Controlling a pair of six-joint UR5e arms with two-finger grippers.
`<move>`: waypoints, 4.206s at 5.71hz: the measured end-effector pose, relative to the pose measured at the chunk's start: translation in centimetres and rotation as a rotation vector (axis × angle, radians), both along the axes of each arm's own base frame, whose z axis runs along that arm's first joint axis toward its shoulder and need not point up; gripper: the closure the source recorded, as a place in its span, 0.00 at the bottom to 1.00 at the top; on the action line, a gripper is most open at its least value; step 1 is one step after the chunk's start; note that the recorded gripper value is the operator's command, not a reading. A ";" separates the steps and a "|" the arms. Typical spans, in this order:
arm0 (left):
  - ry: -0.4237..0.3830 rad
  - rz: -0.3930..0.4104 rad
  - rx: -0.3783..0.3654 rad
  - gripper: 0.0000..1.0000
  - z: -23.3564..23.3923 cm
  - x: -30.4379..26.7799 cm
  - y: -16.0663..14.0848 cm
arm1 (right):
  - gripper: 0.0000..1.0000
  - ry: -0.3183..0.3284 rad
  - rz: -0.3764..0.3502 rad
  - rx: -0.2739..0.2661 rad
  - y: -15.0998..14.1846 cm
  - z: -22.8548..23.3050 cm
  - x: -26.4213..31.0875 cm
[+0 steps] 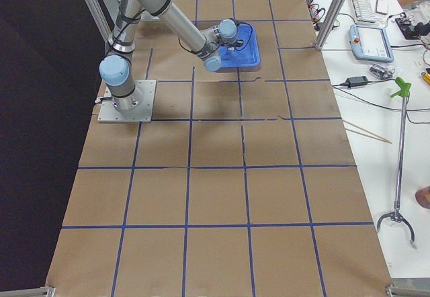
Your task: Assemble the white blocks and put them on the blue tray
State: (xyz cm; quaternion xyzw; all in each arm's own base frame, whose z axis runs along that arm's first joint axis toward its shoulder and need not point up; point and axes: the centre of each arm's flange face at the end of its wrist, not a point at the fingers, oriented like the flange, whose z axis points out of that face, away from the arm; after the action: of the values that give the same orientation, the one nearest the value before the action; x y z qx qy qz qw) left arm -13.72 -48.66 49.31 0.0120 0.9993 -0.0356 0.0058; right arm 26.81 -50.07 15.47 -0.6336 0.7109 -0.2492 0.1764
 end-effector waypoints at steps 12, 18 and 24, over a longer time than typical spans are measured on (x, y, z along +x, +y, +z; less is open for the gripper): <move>0.013 0.010 -0.025 0.01 0.8 0.6 -0.5 | 0.00 0.382 -0.940 0.452 -4.0 27.3 -13.7; 0.013 0.009 -0.039 0.01 1.5 0.4 0.3 | 0.00 0.394 -1.482 0.599 -0.4 35.8 -14.2; 0.007 0.014 -0.035 0.01 1.5 0.6 0.5 | 0.00 0.394 -1.498 0.598 0.7 35.4 -13.6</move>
State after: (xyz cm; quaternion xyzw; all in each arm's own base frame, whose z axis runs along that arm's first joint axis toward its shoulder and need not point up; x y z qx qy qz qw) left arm -13.10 -48.14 50.76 0.0046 0.9986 -0.0531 0.0025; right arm 13.19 -49.34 50.82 0.0490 0.9987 0.0142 -0.0029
